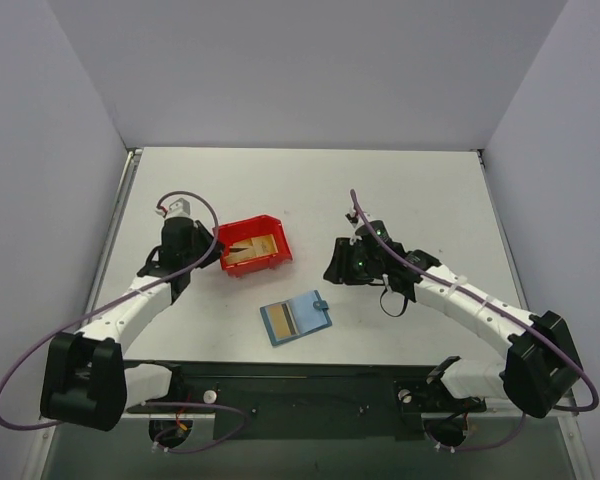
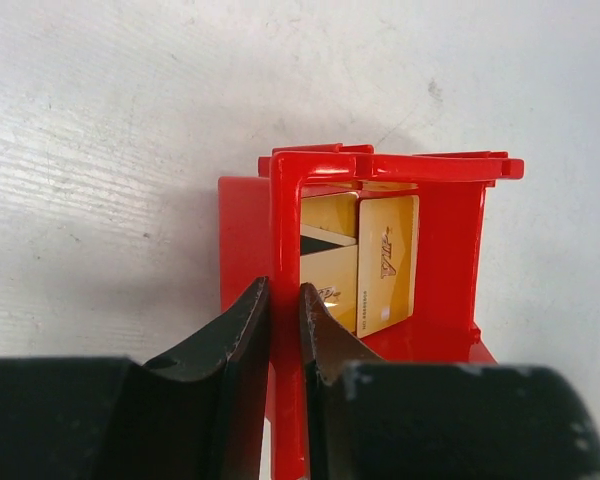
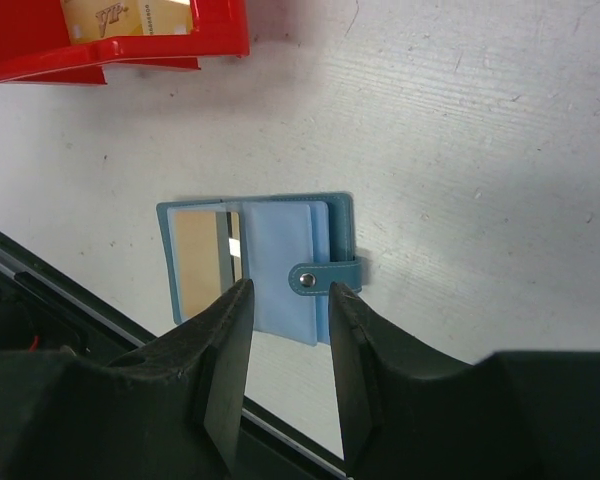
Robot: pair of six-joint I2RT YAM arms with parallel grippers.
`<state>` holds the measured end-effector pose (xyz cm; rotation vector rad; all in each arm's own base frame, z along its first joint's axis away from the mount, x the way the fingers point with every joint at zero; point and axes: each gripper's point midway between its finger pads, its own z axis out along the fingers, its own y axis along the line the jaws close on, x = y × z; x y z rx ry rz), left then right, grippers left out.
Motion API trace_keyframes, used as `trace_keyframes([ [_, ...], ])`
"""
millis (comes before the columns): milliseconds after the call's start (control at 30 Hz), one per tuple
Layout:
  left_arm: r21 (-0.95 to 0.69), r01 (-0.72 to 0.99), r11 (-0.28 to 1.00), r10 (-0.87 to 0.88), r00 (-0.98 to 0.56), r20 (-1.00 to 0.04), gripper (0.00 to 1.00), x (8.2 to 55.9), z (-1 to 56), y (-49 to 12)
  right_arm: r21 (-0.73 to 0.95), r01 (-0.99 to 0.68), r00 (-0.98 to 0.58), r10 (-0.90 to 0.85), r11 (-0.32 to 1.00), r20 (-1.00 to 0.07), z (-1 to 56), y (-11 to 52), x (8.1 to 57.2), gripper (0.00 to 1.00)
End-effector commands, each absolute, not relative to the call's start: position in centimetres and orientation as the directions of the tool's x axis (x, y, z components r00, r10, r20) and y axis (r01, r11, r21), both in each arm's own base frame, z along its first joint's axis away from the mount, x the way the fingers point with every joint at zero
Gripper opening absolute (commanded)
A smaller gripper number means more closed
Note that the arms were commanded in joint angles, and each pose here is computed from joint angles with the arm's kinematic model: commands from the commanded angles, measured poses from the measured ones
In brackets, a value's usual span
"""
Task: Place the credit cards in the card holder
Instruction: Pick up the storage box at the center of the board.
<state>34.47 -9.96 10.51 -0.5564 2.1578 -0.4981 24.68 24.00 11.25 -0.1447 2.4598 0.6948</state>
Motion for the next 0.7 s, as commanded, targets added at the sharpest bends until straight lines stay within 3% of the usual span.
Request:
trace_keyframes([
  [0, -0.549, -0.117, 0.827, -0.529, -0.49, -0.693, 0.0, 35.0, 14.8, -10.3, 0.423, -0.211, -0.817, 0.078, 0.881, -0.571, 11.7, 22.8, 24.9, 0.32],
  [300, -0.548, -0.032, 0.836, -0.49, -0.492, -0.72, 0.0, 33.9, 16.7, -10.9, 0.384, -0.207, -0.813, 0.06, 0.9, -0.58, 12.2, 22.8, 25.9, 0.32],
  [667, -0.666, 0.123, 0.735, -0.525, -0.518, -0.675, 0.0, 31.9, 16.7, -14.4, 0.356, -0.243, -0.756, 0.054, 0.903, -0.652, 15.5, 22.1, 26.6, 0.32],
])
